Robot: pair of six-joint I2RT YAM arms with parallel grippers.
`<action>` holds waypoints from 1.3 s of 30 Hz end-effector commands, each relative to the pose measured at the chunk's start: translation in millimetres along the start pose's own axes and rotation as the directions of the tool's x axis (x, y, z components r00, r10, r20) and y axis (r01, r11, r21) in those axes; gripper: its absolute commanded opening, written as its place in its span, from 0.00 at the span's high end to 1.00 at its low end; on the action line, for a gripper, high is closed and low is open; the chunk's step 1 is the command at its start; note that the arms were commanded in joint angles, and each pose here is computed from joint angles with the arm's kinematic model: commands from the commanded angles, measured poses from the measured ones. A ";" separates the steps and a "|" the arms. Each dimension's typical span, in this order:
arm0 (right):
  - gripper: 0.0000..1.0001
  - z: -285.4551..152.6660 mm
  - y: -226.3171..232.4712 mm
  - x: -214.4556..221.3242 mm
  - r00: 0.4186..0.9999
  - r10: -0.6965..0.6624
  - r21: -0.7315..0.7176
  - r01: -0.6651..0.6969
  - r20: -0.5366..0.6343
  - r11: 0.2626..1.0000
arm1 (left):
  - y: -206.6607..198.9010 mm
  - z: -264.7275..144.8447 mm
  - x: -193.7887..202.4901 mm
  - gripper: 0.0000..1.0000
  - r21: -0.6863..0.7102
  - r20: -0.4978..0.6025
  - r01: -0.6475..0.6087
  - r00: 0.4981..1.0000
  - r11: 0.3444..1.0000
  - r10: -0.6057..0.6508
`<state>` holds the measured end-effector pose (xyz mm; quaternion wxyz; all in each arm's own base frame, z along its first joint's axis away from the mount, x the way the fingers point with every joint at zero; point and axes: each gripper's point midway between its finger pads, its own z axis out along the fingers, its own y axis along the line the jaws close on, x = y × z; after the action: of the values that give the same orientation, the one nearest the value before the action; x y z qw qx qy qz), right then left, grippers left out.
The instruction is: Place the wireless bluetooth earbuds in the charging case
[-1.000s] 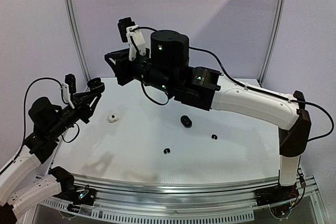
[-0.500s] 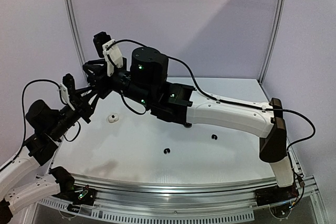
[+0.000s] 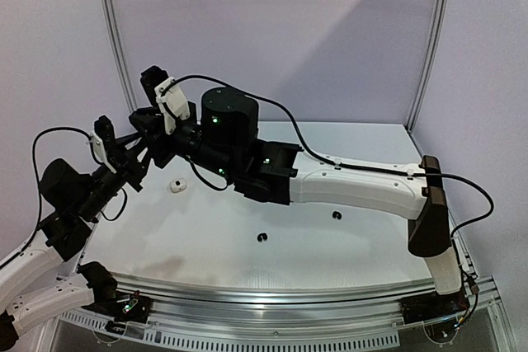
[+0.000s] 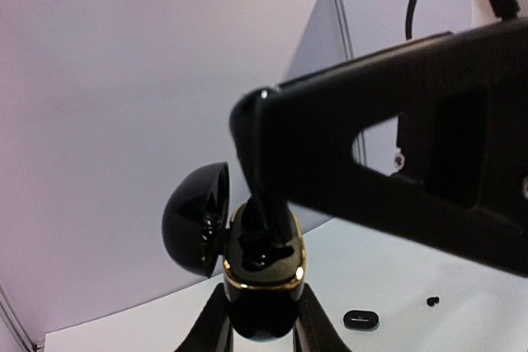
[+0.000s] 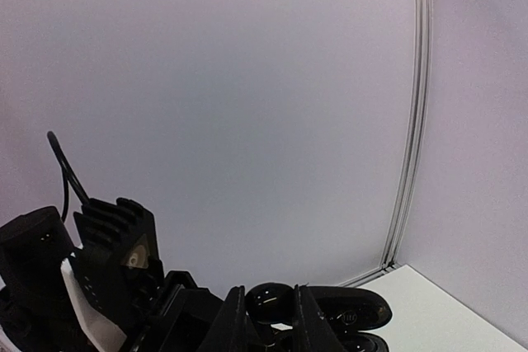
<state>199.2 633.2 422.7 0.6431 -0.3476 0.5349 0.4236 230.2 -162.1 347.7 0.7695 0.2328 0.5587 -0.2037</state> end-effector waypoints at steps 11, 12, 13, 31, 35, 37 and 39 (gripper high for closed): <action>1.00 -6.6 -10.8 -21.7 0.997 0.000 0.066 -0.005 0.076 0.998 | -6.6 -3.0 -8.3 1.00 0.017 0.051 -0.017 0.999 1.000 0.016; 1.00 -7.2 -11.3 -24.0 0.996 0.005 0.069 -0.011 0.089 0.998 | -6.4 -3.1 -9.6 1.00 0.014 0.058 -0.022 0.998 1.000 0.021; 1.00 -9.4 -11.1 -33.1 0.993 0.017 0.065 -0.025 0.116 0.998 | -6.0 -3.6 -9.9 1.00 0.009 0.064 -0.029 0.998 1.000 0.029; 1.00 -24.5 10.9 -59.5 0.981 -0.019 0.033 0.012 0.193 0.999 | 4.1 -11.1 -17.5 1.00 -0.094 0.198 -0.108 0.972 0.990 0.125; 1.00 -19.7 11.3 -52.4 0.981 -0.023 0.039 0.016 0.190 0.999 | 1.8 -11.4 -14.8 1.00 -0.083 0.193 -0.101 0.974 0.991 0.115; 1.00 -17.0 10.8 -48.5 0.982 -0.028 0.047 0.020 0.186 0.999 | 1.7 -11.2 -15.6 1.00 -0.082 0.194 -0.101 0.974 0.991 0.115; 1.00 -14.1 10.0 -45.8 0.982 -0.030 0.054 0.020 0.186 0.998 | 0.9 -11.4 -16.6 1.00 -0.078 0.199 -0.099 0.973 0.992 0.113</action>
<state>176.9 613.9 464.7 0.6931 -0.3083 0.4801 0.4406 222.8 -152.5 355.6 0.8320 0.2142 0.4855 -0.1621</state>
